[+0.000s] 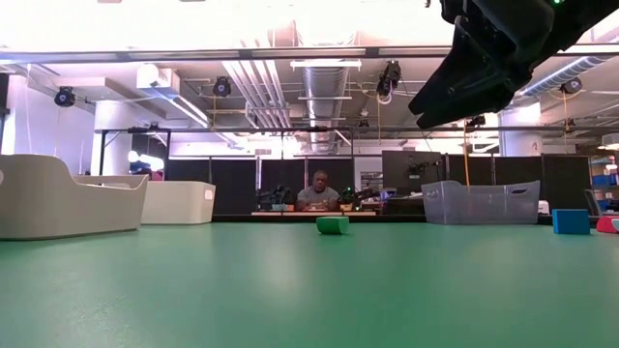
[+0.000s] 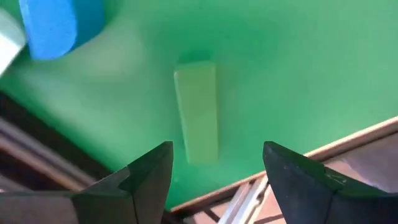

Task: Sort blocks by size
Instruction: Put the green rectangular block into the white bin

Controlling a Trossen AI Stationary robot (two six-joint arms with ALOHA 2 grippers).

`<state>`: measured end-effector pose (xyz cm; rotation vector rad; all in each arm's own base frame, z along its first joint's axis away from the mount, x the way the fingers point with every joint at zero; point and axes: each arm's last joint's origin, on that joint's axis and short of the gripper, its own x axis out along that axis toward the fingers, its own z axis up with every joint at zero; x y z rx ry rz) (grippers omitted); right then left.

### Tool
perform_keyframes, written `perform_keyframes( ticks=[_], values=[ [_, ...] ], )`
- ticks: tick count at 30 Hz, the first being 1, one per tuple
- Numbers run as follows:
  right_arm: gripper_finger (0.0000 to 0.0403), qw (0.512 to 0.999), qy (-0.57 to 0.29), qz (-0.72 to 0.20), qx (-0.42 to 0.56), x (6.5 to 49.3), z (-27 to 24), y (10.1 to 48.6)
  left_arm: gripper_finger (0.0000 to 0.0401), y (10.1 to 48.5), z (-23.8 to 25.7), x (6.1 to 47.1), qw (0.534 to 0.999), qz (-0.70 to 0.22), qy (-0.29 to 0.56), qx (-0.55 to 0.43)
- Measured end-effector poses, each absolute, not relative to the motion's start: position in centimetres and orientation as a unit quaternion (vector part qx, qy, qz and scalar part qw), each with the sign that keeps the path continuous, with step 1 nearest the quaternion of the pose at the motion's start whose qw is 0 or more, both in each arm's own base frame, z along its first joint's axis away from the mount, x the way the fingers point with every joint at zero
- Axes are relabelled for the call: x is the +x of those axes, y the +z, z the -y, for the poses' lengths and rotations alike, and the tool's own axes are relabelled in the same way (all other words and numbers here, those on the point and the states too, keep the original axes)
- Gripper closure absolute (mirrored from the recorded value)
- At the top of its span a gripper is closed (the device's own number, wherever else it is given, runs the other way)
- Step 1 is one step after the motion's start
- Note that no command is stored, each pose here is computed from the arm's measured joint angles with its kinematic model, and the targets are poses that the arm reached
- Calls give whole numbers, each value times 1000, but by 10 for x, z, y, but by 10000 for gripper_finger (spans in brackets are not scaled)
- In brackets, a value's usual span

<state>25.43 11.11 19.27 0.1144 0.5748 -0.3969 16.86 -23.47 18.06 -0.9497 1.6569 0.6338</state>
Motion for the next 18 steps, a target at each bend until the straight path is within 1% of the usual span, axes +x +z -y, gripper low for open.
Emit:
perform_keyframes(
  ticks=[5, 13, 15, 18],
  values=[
    [107, 938, -194, -283, 56, 254, -111, 193, 168, 161, 231, 164, 523, -700, 259, -412],
    [117, 935, -195, -291, 49, 253, -110, 191, 170, 140, 221, 158, 533, -693, 258, -411],
    [117, 935, -196, -293, 47, 252, -110, 190, 179, 139, 221, 158, 540, -697, 249, -400],
    [113, 934, -197, -294, 46, 252, -110, 189, 216, 135, 220, 158, 544, -706, 243, -381]
  ],
)
